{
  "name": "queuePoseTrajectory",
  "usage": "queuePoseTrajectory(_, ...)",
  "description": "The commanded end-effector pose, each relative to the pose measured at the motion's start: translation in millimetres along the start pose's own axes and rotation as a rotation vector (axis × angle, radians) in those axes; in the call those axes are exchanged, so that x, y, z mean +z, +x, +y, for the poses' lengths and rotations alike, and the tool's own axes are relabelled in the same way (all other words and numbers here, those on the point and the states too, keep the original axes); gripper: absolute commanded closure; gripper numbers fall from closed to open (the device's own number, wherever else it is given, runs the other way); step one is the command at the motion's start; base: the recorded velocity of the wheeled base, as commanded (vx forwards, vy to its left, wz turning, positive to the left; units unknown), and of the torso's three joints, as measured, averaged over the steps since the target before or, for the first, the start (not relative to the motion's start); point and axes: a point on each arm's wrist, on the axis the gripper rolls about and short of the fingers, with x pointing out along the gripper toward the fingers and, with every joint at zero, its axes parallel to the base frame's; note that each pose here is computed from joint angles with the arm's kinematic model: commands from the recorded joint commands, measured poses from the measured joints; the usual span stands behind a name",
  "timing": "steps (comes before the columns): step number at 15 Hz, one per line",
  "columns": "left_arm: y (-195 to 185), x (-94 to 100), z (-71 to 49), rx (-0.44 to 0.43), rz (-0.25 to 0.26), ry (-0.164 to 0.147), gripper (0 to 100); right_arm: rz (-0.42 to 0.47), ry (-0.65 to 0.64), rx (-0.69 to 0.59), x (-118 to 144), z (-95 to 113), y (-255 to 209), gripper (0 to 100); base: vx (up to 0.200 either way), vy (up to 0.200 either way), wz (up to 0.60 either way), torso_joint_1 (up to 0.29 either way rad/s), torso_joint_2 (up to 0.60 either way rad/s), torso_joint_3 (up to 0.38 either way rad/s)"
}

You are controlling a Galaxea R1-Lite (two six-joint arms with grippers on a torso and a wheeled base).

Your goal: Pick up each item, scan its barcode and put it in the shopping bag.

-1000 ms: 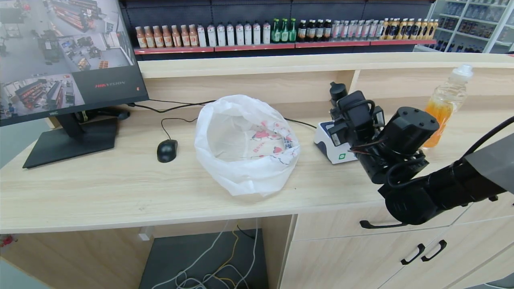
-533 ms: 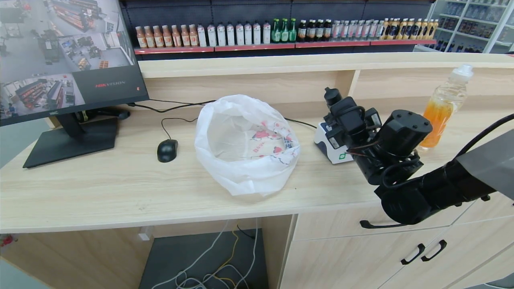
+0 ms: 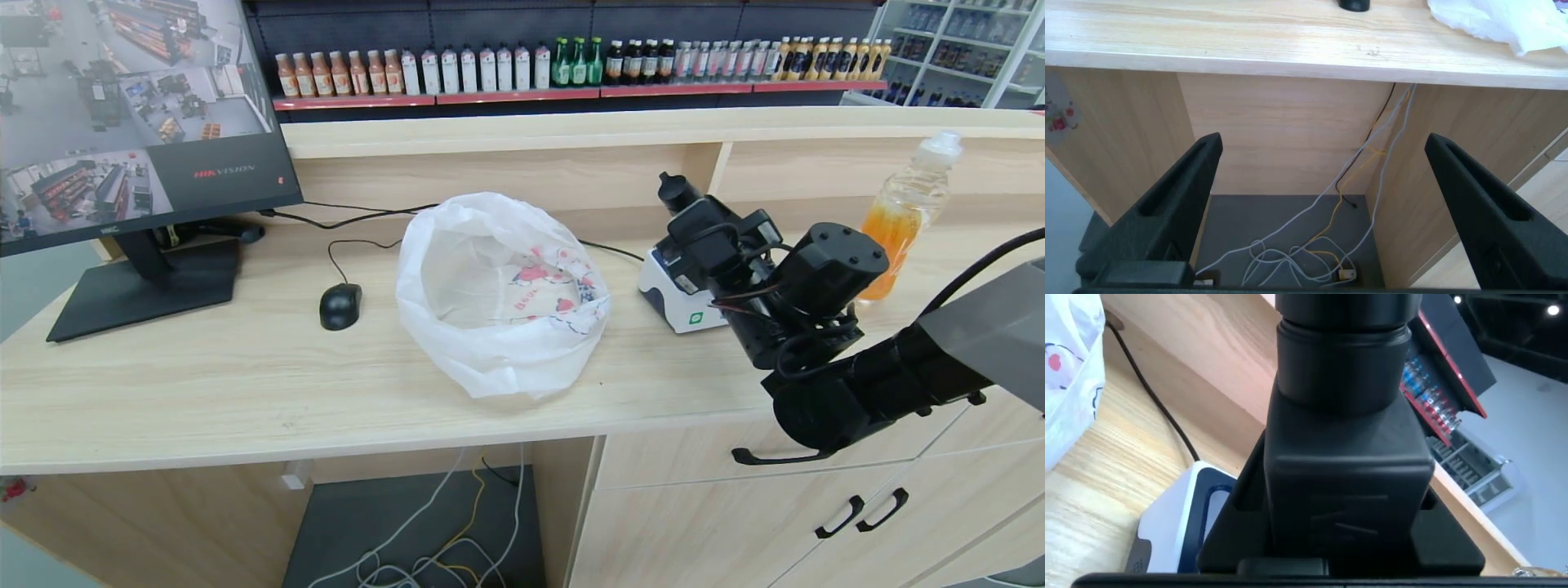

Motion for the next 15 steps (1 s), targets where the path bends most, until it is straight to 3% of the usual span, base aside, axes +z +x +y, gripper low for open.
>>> queuePoseTrajectory(1, 0, 0.0, 0.0, 0.001, 0.0, 0.0, 0, 0.007, -0.006, 0.006, -5, 6, 0, 100, 0.0, 0.0, 0.0, 0.0, 0.0, 0.0)
queuePoseTrajectory(15, 0, 0.0, 0.0, 0.001, 0.0, 0.0, 0, -0.112, -0.181, 0.094, -29, 5, -2, 100, 0.0, 0.0, 0.0, 0.0, 0.0, 0.0)
